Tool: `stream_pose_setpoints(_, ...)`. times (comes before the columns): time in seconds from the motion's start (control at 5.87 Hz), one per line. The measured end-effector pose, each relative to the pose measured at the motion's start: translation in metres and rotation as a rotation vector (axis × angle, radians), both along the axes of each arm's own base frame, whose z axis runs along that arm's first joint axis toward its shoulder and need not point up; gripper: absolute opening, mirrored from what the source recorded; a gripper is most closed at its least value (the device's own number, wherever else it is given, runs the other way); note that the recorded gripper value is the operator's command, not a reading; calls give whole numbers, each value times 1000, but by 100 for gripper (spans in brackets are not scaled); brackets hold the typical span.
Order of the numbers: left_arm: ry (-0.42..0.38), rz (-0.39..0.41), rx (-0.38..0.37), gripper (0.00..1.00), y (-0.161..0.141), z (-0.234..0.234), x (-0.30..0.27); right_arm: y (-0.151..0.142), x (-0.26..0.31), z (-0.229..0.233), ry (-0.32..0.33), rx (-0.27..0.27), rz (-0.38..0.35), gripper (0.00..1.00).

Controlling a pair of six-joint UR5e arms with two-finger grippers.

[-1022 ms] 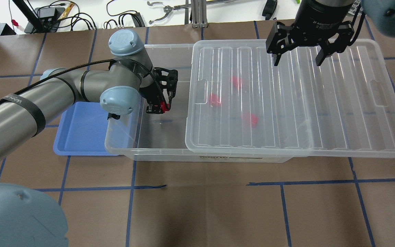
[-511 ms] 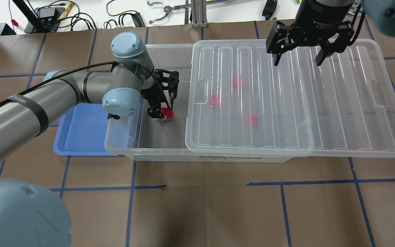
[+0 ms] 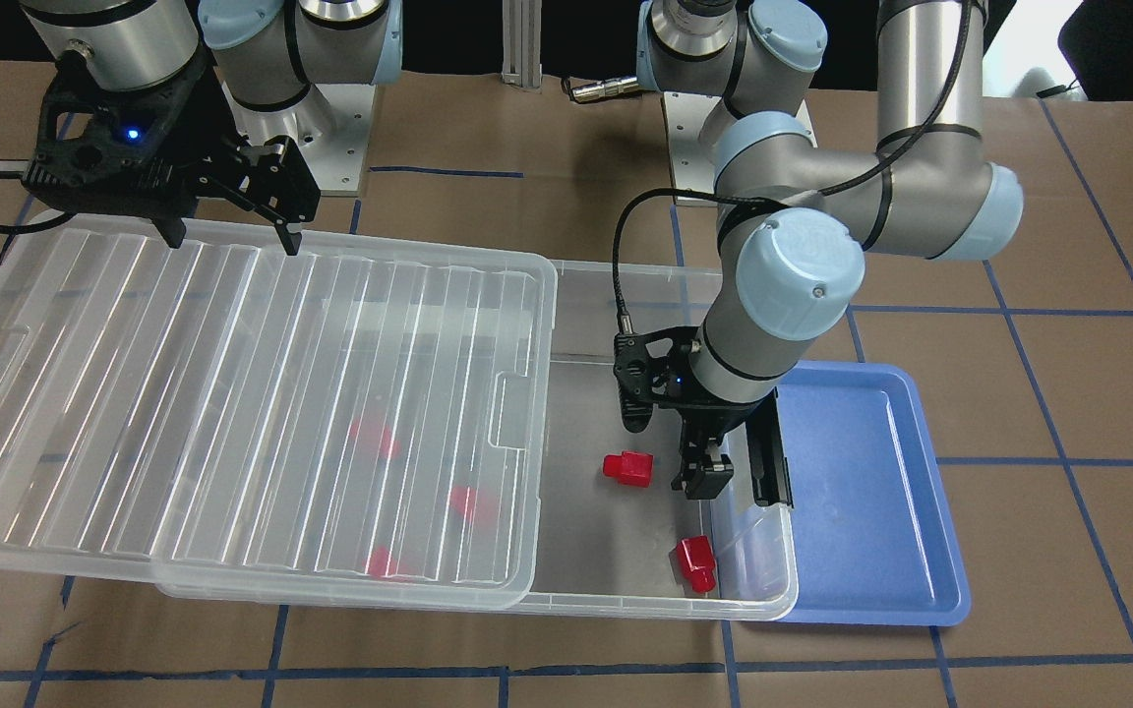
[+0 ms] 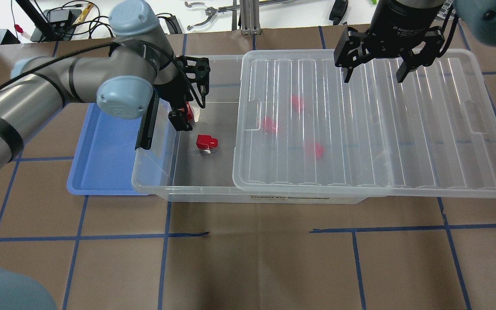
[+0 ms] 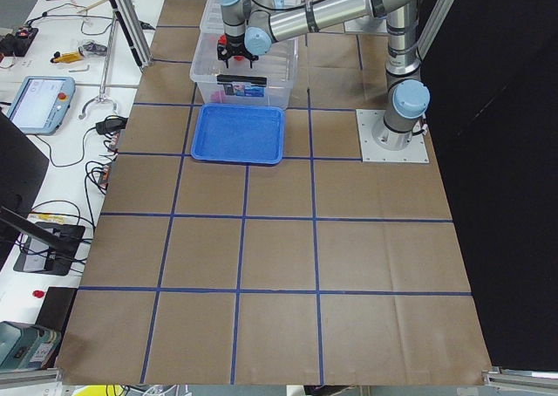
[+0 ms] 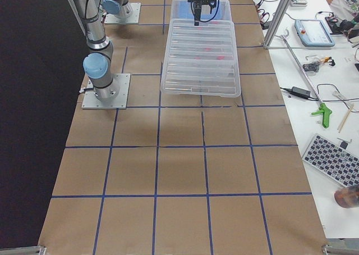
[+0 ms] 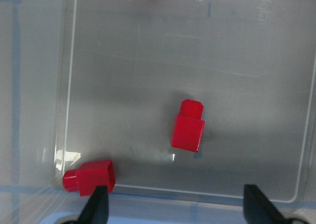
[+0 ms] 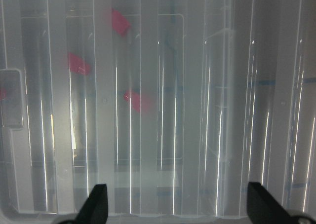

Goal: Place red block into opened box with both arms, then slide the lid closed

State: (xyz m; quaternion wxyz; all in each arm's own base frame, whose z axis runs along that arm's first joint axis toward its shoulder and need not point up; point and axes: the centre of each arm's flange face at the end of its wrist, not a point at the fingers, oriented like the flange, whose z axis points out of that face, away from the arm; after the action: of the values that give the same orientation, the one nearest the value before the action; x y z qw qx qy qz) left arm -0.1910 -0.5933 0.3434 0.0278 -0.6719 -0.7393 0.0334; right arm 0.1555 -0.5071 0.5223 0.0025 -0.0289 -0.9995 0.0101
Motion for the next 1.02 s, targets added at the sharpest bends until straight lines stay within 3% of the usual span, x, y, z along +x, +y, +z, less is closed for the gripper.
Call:
stream_pose_setpoints(0.17, 4, 84, 1, 98, 6, 53, 5, -4, -12, 0, 5, -4, 14, 100)
stream_pose_setpoints(0.34, 1, 228, 11, 98, 12, 86, 8, -13, -50, -2, 10, 1, 10, 100)
stream_pose_setpoints(0.68, -3, 531, 4, 98, 18, 119, 16, -20, -177, -28, 13, 46, -18, 100)
stream_pose_setpoints(1.02, 27, 861, -7, 98, 13, 138, 29, -20, -288, -64, 59, 42, -5, 100)
